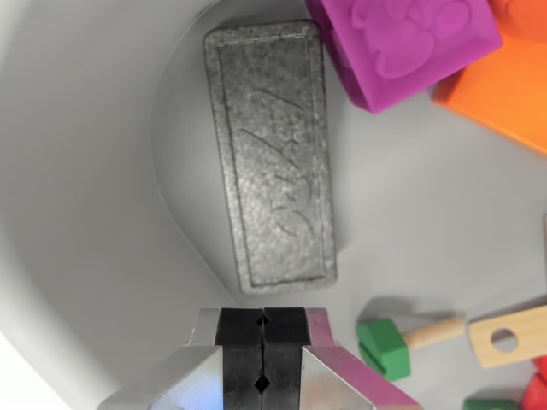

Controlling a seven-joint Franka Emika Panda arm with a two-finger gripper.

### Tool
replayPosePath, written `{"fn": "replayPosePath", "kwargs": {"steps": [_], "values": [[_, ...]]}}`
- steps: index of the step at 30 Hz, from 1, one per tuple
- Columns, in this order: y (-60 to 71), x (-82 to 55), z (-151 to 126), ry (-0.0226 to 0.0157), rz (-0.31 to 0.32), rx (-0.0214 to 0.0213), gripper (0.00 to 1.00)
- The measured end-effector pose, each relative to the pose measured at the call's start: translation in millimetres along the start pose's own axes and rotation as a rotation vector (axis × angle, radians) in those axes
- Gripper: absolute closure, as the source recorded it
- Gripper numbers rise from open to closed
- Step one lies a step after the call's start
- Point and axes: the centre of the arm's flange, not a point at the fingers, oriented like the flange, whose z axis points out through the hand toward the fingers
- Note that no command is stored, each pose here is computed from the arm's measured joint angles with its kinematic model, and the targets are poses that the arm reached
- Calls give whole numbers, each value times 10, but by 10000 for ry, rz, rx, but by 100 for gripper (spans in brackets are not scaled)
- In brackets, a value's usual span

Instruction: Pick an object from the bin

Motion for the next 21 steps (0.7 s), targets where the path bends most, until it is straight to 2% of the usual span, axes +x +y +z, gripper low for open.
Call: {"fn": "replayPosePath", "kwargs": {"steps": [8, 13, 21], "values": [[11, -2, -322, 20, -2, -79, 100], [14, -4, -549, 26, -3, -110, 100], [12, -8, -866, 30, 4, -182, 100]]}}
